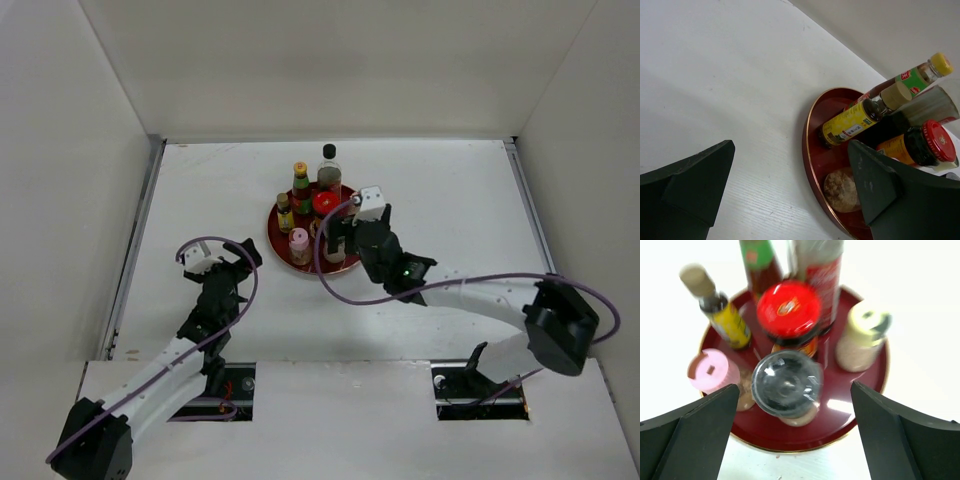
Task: Organize the condiment bottles
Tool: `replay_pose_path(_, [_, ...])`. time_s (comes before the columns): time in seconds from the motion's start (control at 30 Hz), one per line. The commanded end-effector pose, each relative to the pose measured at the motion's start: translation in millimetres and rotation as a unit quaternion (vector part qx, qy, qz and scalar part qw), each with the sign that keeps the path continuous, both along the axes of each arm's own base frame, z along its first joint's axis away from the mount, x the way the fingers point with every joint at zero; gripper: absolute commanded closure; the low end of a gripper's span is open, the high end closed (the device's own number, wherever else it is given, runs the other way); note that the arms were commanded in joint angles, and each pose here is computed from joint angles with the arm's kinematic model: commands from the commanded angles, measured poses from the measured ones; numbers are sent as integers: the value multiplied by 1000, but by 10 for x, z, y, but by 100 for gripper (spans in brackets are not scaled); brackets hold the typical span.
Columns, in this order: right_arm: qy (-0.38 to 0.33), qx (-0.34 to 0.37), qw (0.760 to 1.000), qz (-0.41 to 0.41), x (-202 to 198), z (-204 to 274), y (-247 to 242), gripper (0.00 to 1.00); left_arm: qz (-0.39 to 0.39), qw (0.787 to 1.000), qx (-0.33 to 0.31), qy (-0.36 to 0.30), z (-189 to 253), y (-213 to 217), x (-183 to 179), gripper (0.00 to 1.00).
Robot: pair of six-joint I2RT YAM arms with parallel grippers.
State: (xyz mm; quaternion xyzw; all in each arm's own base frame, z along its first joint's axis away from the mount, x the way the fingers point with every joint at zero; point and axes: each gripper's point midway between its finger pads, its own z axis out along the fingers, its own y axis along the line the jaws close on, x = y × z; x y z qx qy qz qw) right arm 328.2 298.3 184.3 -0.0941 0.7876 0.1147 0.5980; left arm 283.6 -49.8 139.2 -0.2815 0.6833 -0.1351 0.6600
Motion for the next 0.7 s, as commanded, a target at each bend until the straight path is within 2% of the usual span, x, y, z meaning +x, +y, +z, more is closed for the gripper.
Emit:
replay_pose_path(0.0, [-52, 54, 996, -57, -6, 403, -319, 0, -3, 1000, -18, -22, 104, -35, 23, 0])
replay_pose_path(0.17, [-50, 70, 983, -162, 23, 119, -1020, 0, 0, 1000, -19, -8, 159, -22, 92, 0])
replay_pose_path(0.27, [-25, 82, 979, -187, 0, -146, -1243, 0, 19, 999, -18, 21, 145, 57, 99, 0])
replay_pose_path(0.5, [18, 117, 975, -190, 27, -438, -1333, 0, 29, 998, 0, 64, 192, 143, 98, 0])
replay_pose_path(0.67, [22, 122, 973, -192, 34, -470, -1317, 0, 7, 999, -11, 43, 342, 46, 87, 0])
